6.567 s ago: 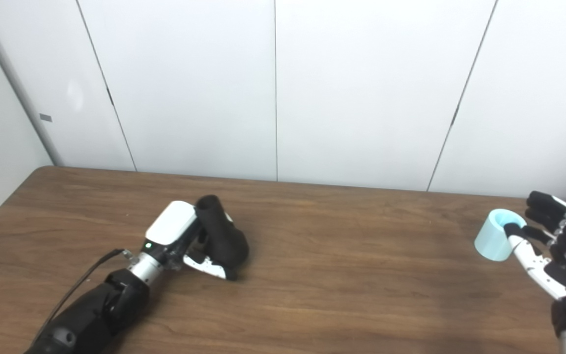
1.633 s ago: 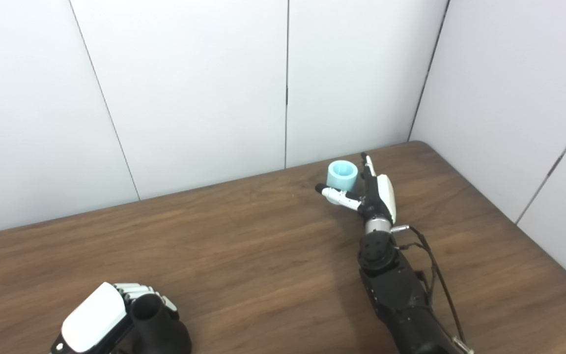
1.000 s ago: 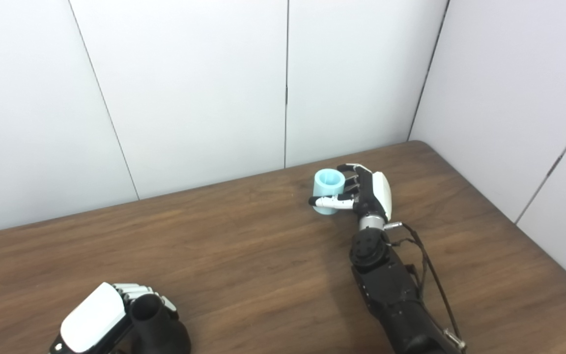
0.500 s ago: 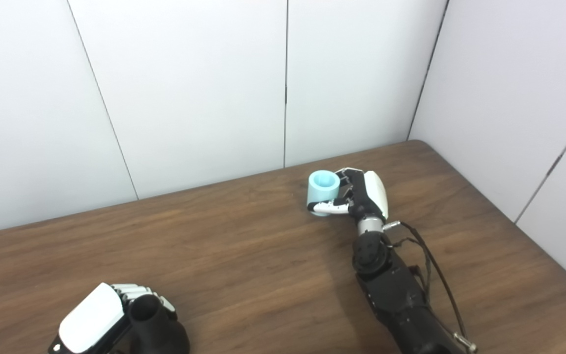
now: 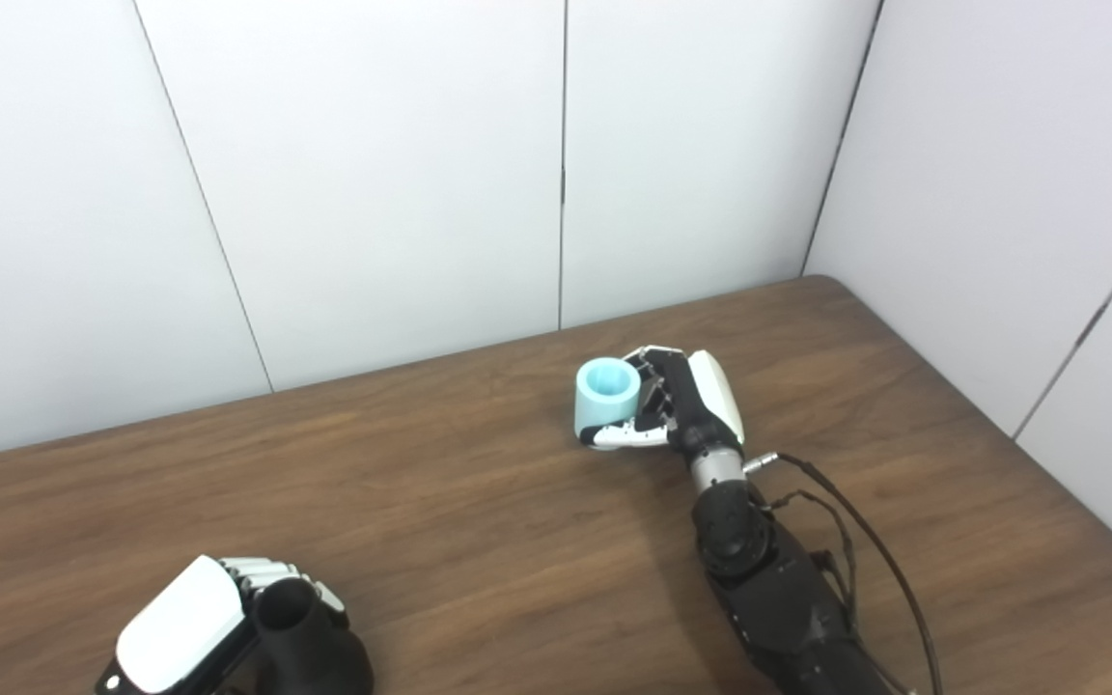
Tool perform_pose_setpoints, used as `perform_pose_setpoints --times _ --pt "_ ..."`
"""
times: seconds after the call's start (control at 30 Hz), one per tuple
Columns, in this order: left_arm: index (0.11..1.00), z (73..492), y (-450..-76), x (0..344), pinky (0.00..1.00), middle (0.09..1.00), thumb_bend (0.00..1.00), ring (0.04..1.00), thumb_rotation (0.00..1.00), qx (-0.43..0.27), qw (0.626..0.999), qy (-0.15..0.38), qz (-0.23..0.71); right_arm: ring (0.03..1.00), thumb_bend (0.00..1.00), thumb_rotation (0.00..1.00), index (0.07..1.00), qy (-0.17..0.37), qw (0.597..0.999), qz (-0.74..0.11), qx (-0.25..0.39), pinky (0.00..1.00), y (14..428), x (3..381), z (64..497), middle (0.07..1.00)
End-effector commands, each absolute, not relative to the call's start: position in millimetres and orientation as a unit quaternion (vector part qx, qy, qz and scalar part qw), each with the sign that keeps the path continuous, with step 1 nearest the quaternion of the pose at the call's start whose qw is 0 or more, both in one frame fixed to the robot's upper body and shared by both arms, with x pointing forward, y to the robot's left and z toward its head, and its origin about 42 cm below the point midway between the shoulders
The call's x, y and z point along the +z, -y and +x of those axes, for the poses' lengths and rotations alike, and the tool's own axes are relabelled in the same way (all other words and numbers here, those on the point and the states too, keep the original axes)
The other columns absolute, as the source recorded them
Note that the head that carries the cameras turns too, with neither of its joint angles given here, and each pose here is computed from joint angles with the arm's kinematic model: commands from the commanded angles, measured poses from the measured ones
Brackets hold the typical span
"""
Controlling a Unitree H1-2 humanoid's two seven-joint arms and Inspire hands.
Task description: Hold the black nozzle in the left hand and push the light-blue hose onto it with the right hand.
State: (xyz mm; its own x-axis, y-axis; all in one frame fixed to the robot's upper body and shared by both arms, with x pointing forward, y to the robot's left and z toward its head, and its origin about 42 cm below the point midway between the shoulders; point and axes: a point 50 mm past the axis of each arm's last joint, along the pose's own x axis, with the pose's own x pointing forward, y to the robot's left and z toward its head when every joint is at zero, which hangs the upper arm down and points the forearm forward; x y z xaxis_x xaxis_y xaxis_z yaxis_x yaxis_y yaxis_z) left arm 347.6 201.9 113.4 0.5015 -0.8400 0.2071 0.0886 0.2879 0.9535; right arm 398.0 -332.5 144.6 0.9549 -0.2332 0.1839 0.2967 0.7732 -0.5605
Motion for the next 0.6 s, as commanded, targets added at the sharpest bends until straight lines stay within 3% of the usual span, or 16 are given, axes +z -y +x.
perform_pose_setpoints --times 0.0,0.5,0.53,0.57 --pt "0.48 304.5 -213.4 59.5 0.41 0.492 0.52 0.499 0.0 -0.375 0.722 0.308 0.494 0.153 0.53 0.0 0.485 0.1 0.935 -0.31 -0.143 0.1 329.7 174.6 404.8 0.469" --pt "0.477 306.7 -205.3 62.3 0.41 0.494 0.52 0.501 0.0 -0.378 0.726 0.303 0.488 0.1 0.53 0.0 0.483 0.153 0.932 -0.31 -0.107 0.05 304.6 222.4 396.2 0.469" --pt "0.477 306.9 -204.9 62.3 0.41 0.495 0.52 0.5 0.0 -0.379 0.727 0.302 0.488 0.093 0.52 0.06 0.484 0.153 0.933 -0.308 -0.106 0.05 303.9 224.4 395.6 0.325" --pt "0.476 306.9 -204.5 62.3 0.41 0.495 0.52 0.501 0.0 -0.379 0.727 0.301 0.487 0.091 0.52 0.1 0.484 0.152 0.934 -0.307 -0.105 0.04 303.5 225.8 395.1 0.242"
